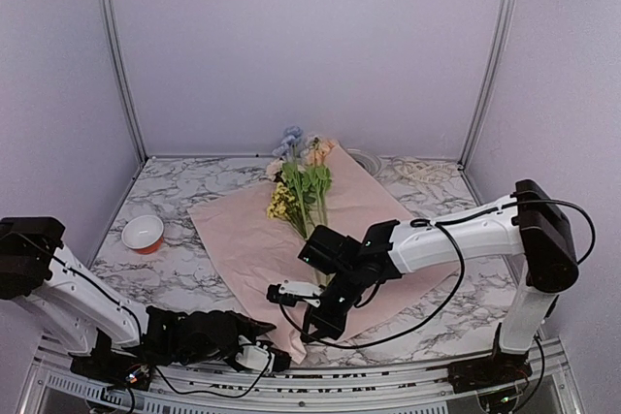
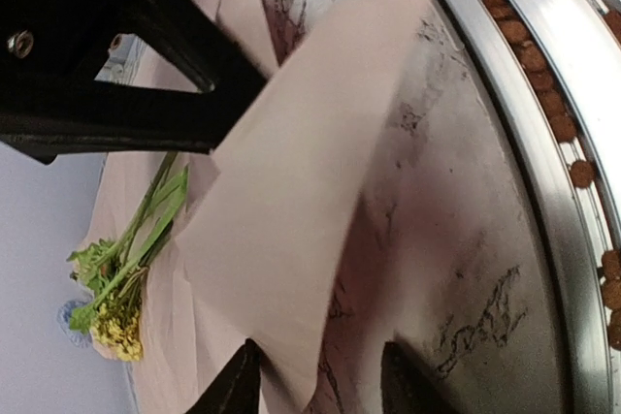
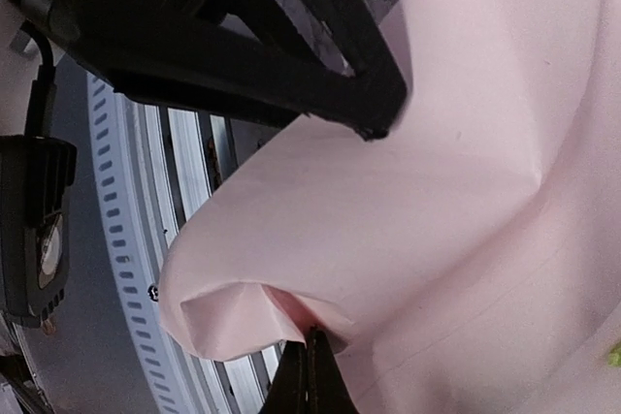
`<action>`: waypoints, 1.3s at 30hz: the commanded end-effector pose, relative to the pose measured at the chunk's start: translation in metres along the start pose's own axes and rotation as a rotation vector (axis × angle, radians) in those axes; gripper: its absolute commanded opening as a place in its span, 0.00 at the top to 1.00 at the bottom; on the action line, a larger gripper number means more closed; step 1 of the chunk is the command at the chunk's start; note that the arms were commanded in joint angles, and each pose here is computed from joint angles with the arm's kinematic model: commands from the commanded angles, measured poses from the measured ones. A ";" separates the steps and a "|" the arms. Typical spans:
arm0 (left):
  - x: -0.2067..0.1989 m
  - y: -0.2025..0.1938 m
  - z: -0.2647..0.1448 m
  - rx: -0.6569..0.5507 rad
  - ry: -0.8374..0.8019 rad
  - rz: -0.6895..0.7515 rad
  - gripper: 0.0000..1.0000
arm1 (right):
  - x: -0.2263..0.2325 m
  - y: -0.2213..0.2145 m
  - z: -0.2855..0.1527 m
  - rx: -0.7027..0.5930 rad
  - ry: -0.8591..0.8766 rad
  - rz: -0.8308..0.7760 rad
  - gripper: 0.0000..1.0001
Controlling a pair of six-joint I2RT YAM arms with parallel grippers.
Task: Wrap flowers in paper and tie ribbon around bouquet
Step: Pick up the bottom corner of the flattened wrapping paper from the center of the board.
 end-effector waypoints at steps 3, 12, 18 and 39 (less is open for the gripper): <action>0.016 0.019 0.001 -0.061 0.070 -0.061 0.69 | 0.006 -0.009 -0.002 0.010 0.037 0.034 1.00; 0.021 0.020 -0.005 -0.134 0.078 -0.097 0.57 | 0.006 -0.003 -0.004 -0.009 0.046 0.029 1.00; 0.021 0.030 0.004 -0.160 0.075 -0.103 0.72 | 0.005 -0.004 -0.005 -0.008 0.043 0.034 1.00; -0.011 0.034 0.001 -0.091 -0.204 -0.259 1.00 | -0.067 0.005 -0.049 -0.213 -0.169 0.261 0.67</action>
Point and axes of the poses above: each gripper's point midway between its finger pads, its own z axis out along the fingers, its own x axis along the line the jaws close on, y = z × x, the point moved 2 cm from there along -z, back along the fingers, and after that the axes turned 13 degrees about -z, right-handed, at the moved point
